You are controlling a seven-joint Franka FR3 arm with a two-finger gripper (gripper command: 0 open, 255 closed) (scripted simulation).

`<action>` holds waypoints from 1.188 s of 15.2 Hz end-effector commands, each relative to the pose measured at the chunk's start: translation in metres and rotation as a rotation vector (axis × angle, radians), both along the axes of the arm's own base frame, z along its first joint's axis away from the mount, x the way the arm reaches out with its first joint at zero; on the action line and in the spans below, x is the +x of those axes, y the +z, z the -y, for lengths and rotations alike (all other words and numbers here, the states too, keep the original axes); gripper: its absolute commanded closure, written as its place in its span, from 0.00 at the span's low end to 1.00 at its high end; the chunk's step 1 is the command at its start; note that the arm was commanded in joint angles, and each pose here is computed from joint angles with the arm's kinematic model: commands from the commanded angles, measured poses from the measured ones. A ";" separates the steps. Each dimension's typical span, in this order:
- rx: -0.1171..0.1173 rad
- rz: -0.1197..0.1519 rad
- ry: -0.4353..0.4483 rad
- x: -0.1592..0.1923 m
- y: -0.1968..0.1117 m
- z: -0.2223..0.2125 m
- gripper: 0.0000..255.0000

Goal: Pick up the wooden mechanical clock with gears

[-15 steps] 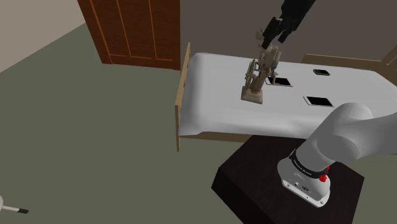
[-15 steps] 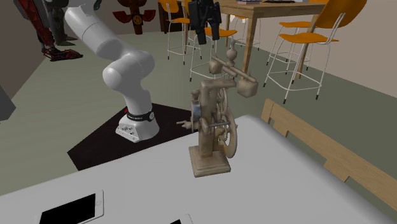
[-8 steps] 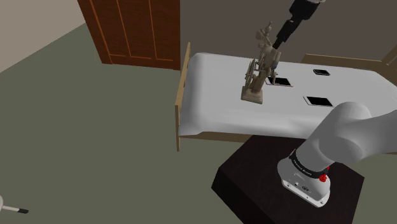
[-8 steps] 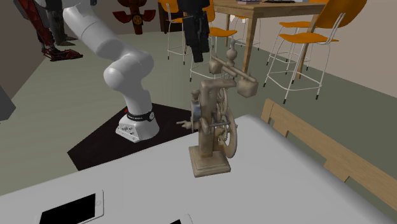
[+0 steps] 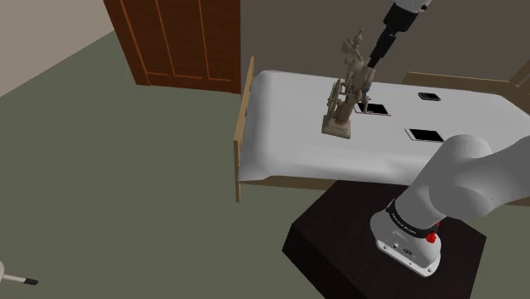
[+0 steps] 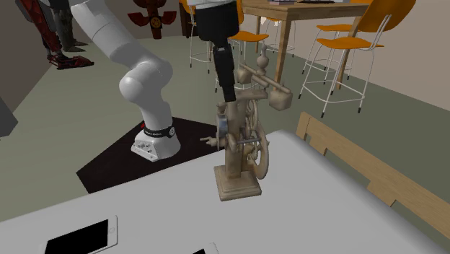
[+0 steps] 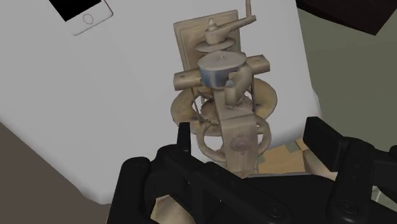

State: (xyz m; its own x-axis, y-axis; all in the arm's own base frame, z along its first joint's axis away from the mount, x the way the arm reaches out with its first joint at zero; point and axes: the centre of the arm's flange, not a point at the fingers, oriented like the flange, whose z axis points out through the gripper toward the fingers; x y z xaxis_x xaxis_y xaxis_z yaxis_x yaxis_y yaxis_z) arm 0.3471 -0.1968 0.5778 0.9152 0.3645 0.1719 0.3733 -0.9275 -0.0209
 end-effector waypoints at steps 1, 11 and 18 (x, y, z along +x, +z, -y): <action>0.000 0.000 0.007 0.001 -0.010 0.002 0.00; 0.000 0.000 0.007 0.001 -0.029 0.001 1.00; 0.000 0.000 0.007 0.001 -0.024 0.002 1.00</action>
